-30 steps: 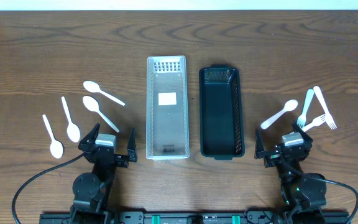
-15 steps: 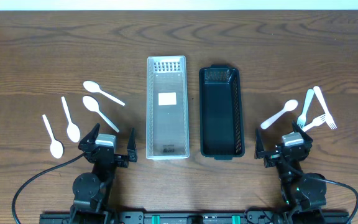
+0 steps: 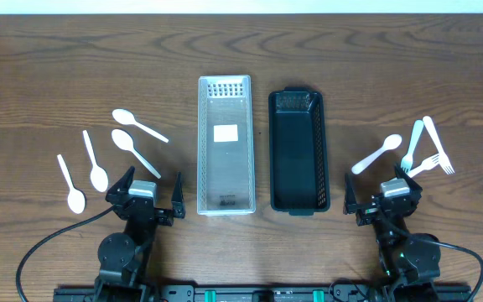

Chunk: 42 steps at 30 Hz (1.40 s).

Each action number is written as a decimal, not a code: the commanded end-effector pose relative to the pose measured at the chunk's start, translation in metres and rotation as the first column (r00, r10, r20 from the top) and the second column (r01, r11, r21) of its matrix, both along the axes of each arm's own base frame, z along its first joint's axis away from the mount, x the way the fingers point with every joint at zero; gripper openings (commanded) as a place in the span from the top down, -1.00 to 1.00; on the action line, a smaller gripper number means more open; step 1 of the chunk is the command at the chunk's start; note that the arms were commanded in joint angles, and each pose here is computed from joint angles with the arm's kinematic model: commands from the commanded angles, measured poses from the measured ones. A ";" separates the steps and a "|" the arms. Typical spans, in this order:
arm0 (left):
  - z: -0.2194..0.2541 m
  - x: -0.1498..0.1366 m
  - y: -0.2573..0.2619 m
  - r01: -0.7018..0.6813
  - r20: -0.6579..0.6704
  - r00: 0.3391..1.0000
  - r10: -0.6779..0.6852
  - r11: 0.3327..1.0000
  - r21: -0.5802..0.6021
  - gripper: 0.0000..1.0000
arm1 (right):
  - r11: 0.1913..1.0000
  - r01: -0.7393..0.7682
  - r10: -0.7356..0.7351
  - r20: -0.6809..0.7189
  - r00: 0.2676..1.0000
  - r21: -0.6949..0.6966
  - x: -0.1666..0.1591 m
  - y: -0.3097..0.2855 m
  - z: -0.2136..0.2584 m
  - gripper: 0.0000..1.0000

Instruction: Pack container

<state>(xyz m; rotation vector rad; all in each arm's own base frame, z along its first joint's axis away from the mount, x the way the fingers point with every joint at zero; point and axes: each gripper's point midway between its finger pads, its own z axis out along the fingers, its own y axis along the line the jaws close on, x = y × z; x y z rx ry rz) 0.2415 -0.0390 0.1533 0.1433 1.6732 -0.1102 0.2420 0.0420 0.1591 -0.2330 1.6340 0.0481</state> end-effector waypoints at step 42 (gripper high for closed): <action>0.031 0.093 0.008 -0.119 -0.779 0.609 0.150 0.988 0.098 -0.98 | 0.974 0.226 -0.133 -0.841 0.524 -0.014 0.082 -0.012 0.041 -0.91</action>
